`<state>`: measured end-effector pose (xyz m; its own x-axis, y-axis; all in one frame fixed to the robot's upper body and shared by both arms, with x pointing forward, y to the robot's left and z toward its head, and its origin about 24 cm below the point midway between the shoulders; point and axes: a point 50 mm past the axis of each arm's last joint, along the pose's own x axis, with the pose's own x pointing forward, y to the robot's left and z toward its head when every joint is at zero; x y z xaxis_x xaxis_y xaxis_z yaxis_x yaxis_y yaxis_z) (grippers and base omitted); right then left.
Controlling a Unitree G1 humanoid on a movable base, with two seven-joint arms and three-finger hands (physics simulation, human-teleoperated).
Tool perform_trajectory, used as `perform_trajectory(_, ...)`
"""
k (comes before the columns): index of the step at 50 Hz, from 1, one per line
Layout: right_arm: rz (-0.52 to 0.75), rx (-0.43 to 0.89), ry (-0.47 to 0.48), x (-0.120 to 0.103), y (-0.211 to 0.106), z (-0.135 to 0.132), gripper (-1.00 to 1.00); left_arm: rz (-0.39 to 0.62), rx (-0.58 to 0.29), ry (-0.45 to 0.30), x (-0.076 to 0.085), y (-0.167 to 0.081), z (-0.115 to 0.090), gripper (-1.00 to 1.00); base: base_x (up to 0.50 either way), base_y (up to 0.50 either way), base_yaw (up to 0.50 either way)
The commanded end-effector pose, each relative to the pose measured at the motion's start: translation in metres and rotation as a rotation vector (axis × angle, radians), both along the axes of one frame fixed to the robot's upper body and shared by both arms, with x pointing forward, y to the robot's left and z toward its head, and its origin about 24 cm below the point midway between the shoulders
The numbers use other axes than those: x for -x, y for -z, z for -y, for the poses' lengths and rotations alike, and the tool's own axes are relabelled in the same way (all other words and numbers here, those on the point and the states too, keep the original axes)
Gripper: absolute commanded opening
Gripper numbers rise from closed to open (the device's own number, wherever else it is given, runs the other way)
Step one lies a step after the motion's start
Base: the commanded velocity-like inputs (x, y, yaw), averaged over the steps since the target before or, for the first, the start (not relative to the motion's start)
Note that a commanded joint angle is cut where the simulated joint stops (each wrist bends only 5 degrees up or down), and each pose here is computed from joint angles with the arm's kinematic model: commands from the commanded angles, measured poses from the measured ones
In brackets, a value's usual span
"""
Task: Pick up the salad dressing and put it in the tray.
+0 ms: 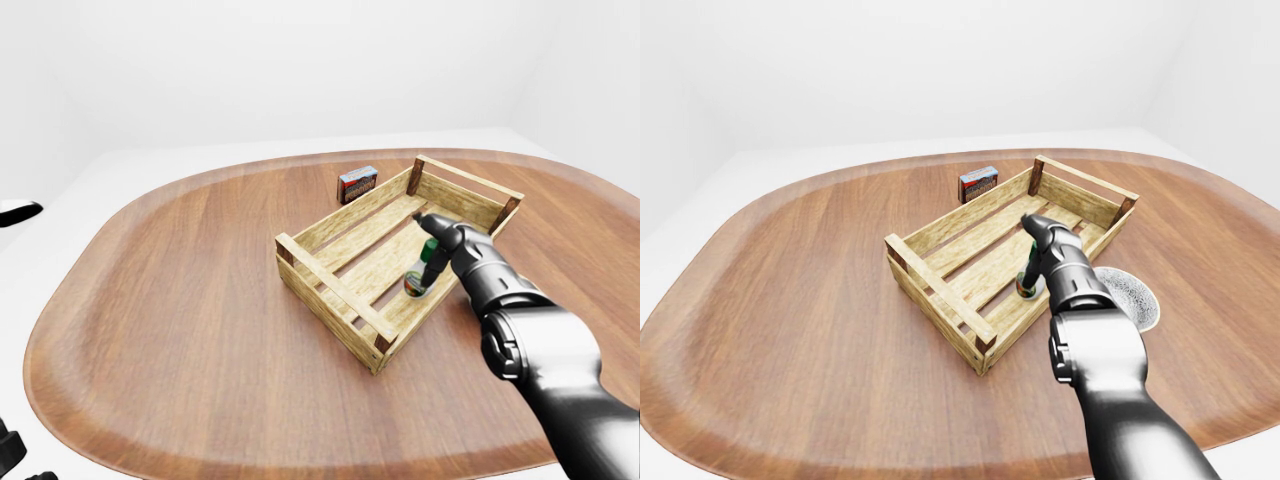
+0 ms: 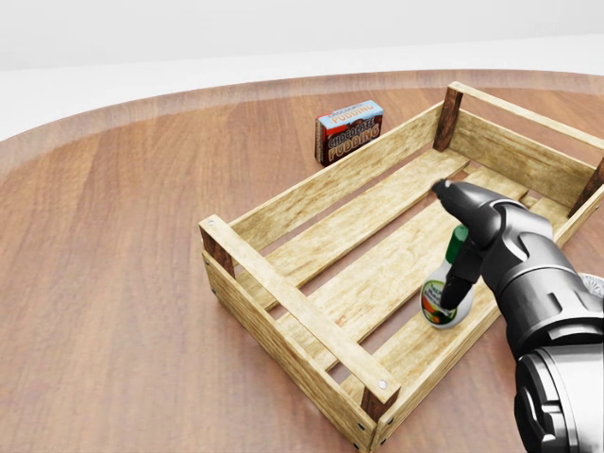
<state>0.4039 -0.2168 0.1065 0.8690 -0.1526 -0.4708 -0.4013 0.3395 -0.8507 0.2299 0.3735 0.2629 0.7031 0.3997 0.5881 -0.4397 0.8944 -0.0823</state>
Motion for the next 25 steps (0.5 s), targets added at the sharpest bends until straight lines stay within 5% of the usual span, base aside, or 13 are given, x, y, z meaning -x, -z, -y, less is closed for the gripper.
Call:
perform_trajectory(1, -0.020, -0.009, 0.004, 0.003, 0.008, 0.001, 1.00, -0.008, 0.001, 0.002, -0.001, 0.002, 0.000, 1.00, 0.00, 0.00, 0.00)
perform_trajectory(11, 0.016, 0.036, -0.051, -0.006, -0.020, -0.002, 1.00, 0.002, -0.004, 0.006, -0.001, 0.000, 0.002, 1.00, 0.00, 0.00, 0.00)
perform_trajectory(25, 0.261, 0.203, -0.120, -0.017, -0.194, 0.005, 1.00, 0.000, -0.006, 0.016, -0.002, 0.001, 0.004, 1.00, 0.00, 0.00, 0.00)
